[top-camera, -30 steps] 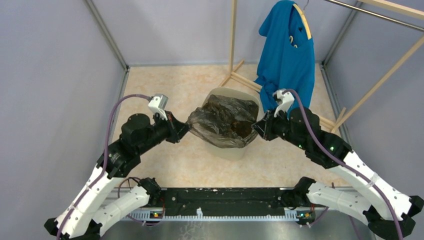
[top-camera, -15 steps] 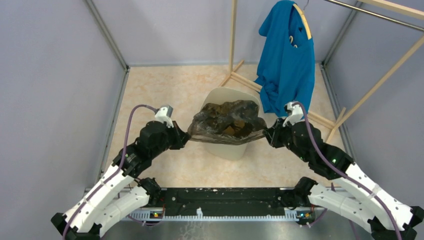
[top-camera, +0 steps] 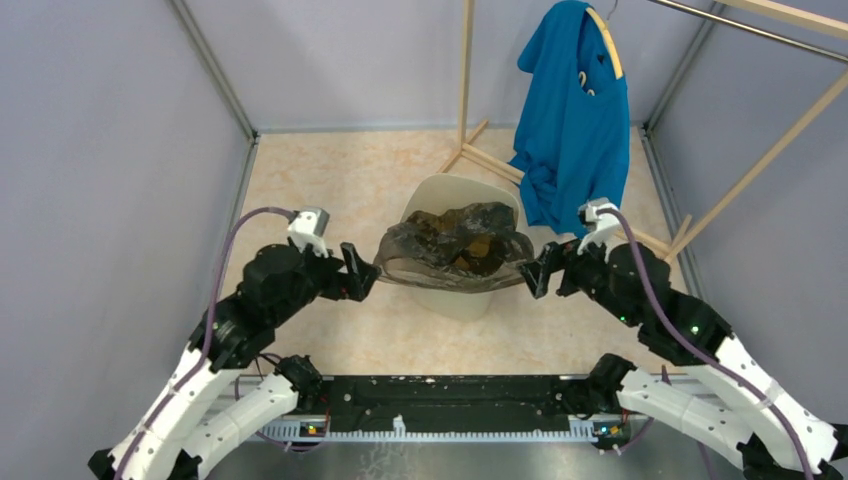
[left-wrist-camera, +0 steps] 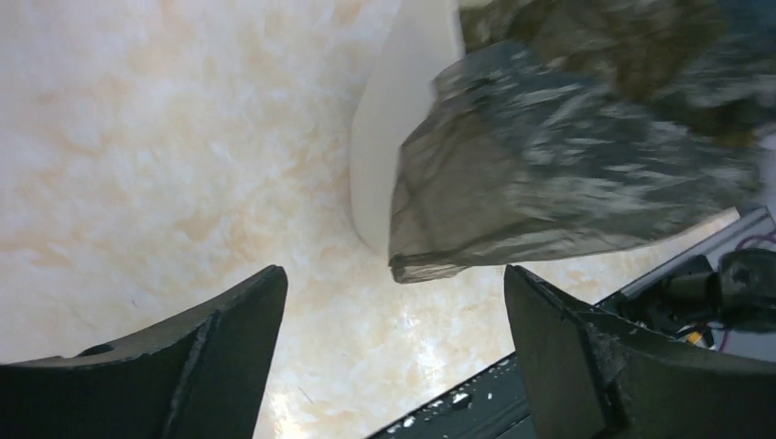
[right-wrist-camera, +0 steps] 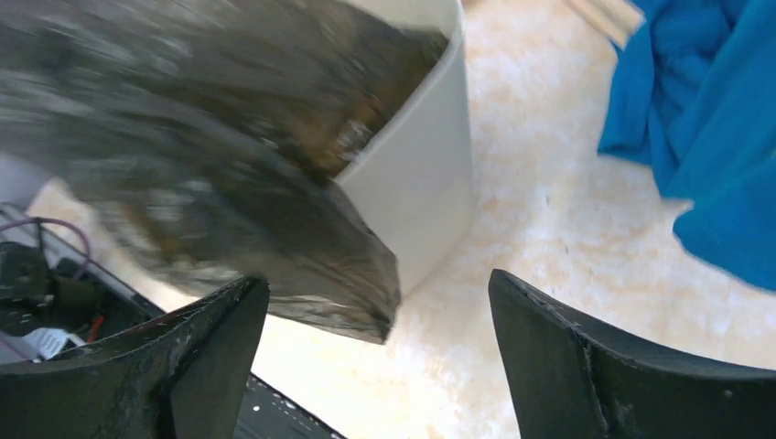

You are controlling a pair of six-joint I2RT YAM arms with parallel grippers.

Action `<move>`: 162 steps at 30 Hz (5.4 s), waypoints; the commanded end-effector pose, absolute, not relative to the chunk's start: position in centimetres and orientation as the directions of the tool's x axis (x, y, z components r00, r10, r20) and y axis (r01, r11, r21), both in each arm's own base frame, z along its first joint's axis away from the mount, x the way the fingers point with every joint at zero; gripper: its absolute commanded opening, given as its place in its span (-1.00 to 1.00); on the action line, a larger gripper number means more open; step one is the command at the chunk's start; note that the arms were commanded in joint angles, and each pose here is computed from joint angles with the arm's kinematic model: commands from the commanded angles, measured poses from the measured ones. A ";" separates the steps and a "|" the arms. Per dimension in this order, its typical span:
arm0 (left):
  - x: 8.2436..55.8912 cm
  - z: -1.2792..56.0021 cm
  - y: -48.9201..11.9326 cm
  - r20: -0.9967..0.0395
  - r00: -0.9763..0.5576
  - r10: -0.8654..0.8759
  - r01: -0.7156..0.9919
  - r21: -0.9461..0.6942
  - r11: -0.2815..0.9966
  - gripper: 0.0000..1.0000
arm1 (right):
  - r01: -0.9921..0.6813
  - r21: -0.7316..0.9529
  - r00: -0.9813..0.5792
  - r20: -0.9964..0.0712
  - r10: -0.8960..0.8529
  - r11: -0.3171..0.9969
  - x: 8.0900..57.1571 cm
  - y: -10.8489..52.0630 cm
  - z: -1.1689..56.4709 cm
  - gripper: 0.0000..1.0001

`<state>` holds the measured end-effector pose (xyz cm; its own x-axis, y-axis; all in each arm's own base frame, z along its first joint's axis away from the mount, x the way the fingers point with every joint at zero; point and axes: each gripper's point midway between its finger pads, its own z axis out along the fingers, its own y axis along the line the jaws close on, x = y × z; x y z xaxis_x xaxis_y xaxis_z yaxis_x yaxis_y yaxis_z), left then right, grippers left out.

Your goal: Put the trash bags into the trash bin

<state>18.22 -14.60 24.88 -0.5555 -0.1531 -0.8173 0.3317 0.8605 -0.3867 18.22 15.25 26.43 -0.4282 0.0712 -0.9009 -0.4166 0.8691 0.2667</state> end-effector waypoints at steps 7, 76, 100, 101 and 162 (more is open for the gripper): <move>15.6 35.8 -19.4 -0.979 -0.173 0.108 0.830 -0.086 0.551 0.97 | -0.690 0.133 -0.180 -0.984 0.009 0.711 17.1 18.3 36.5 0.97; 41.7 30.5 -20.4 -0.888 -0.407 -0.215 0.345 -0.367 0.864 -1.00 | -0.195 0.247 -0.457 -0.879 0.135 0.949 36.6 15.6 27.9 -1.00; 33.0 21.5 -18.1 -0.782 -0.598 -0.177 0.312 -0.431 0.847 -1.00 | -0.248 0.257 -0.564 -0.822 0.076 0.934 32.9 15.7 20.9 -1.00; 32.6 21.7 -18.1 -0.782 -0.598 -0.174 0.318 -0.430 0.845 -1.00 | -0.238 0.232 -0.580 -0.813 0.054 0.943 32.5 15.2 21.1 -0.93; 23.2 21.5 -17.9 -0.592 -0.654 -0.471 0.222 -0.745 0.629 -0.99 | -0.373 0.782 -0.616 -0.611 0.497 0.499 20.0 19.0 22.0 -1.00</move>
<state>23.33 -17.60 21.93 -0.6538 -0.4731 -0.5905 0.1986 0.6457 -0.7373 19.49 19.08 22.70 -0.6276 0.4949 -0.6010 -0.3676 0.4921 0.7891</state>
